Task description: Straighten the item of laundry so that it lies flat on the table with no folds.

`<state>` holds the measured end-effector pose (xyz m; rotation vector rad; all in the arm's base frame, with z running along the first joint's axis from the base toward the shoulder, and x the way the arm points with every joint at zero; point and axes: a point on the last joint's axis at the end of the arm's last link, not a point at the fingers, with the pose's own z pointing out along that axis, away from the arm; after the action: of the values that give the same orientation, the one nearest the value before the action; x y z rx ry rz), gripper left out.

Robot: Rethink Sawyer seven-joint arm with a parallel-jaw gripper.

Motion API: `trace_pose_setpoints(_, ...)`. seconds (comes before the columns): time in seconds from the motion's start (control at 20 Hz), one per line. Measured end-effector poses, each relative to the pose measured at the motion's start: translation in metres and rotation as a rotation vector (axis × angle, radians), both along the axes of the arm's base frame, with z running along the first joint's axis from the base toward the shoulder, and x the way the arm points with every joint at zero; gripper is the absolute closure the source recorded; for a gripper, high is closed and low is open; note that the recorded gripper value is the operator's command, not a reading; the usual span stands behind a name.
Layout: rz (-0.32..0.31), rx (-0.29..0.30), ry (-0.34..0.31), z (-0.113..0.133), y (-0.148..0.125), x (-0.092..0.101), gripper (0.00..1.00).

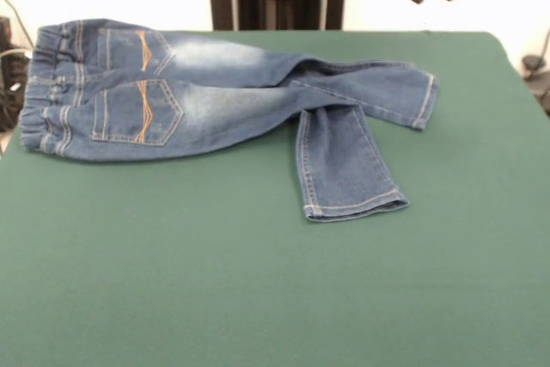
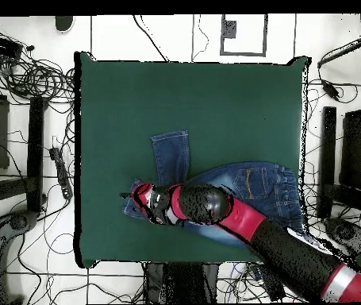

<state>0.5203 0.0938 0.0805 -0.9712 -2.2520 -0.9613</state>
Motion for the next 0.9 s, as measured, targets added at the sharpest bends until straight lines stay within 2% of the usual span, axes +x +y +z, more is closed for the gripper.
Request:
trace_pose_setpoints(0.05,0.011,-0.026,-0.011,0.005,-0.003,0.001,0.0)
trace_pose_setpoints(0.1,0.036,-0.11,-0.035,0.012,-0.013,0.003,0.0)
trace_pose_setpoints(0.15,0.05,-0.15,-0.046,0.014,-0.018,0.002,0.0)
trace_pose_setpoints(0.2,0.073,-0.216,-0.064,0.016,-0.025,0.0,0.0)
trace_pose_setpoints(0.3,0.094,-0.275,-0.083,0.017,-0.032,-0.003,0.0)
trace_pose_setpoints(0.5,0.2,-0.519,-0.159,0.016,-0.062,-0.025,0.0)
trace_pose_setpoints(0.55,0.213,-0.551,-0.171,0.015,-0.066,-0.028,0.0)
trace_pose_setpoints(0.6,0.254,-0.654,-0.212,0.007,-0.079,-0.039,0.0)
trace_pose_setpoints(0.8,0.271,-0.77,-0.277,-0.007,-0.09,-0.048,0.0)
trace_pose_setpoints(0.9,0.247,-0.836,-0.328,-0.017,-0.095,-0.048,0.0)
